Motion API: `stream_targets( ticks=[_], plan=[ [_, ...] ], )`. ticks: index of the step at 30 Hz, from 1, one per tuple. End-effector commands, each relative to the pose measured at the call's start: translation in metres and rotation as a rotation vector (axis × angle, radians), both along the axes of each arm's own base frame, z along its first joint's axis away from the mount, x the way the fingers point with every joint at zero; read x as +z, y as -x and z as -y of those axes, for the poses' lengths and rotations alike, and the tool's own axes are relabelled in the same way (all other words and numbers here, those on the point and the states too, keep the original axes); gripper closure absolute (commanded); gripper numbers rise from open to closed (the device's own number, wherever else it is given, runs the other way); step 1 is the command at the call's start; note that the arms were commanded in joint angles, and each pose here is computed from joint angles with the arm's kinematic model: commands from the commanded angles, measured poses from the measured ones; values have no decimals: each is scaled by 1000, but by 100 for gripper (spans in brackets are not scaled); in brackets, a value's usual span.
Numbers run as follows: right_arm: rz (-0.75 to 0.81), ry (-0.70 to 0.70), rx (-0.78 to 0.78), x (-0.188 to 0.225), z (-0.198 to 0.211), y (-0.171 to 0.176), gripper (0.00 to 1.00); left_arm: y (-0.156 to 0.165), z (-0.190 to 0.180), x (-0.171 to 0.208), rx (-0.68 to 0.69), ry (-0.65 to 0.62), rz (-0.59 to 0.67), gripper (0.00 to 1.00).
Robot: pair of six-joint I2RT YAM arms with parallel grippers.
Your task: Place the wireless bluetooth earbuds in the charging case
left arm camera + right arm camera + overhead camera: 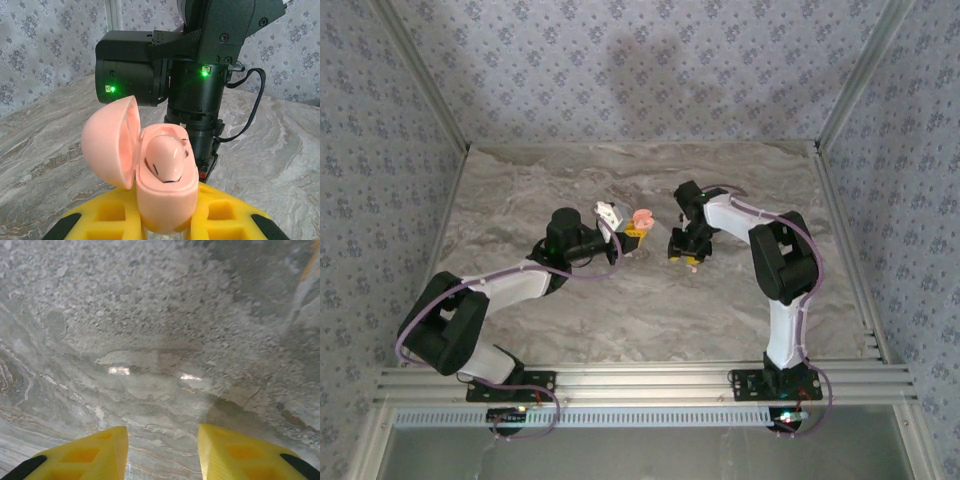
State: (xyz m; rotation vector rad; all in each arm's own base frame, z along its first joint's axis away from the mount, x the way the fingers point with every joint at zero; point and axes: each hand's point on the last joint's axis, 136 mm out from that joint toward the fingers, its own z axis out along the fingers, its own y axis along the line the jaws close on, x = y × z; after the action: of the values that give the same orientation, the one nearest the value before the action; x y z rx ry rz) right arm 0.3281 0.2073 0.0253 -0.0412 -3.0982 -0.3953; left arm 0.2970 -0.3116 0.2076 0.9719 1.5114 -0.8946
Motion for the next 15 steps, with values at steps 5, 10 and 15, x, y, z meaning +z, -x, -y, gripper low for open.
stream_targets(
  ticks=[5,10,15],
  plan=[
    [-51,-2,66,6,-4,22,61,0,2,22,-9,26,56,95],
    [-67,-1,80,11,-7,31,62,0,2,22,-9,27,56,95],
    [-83,26,79,15,-4,39,62,1,2,22,-13,28,55,95]
  ],
)
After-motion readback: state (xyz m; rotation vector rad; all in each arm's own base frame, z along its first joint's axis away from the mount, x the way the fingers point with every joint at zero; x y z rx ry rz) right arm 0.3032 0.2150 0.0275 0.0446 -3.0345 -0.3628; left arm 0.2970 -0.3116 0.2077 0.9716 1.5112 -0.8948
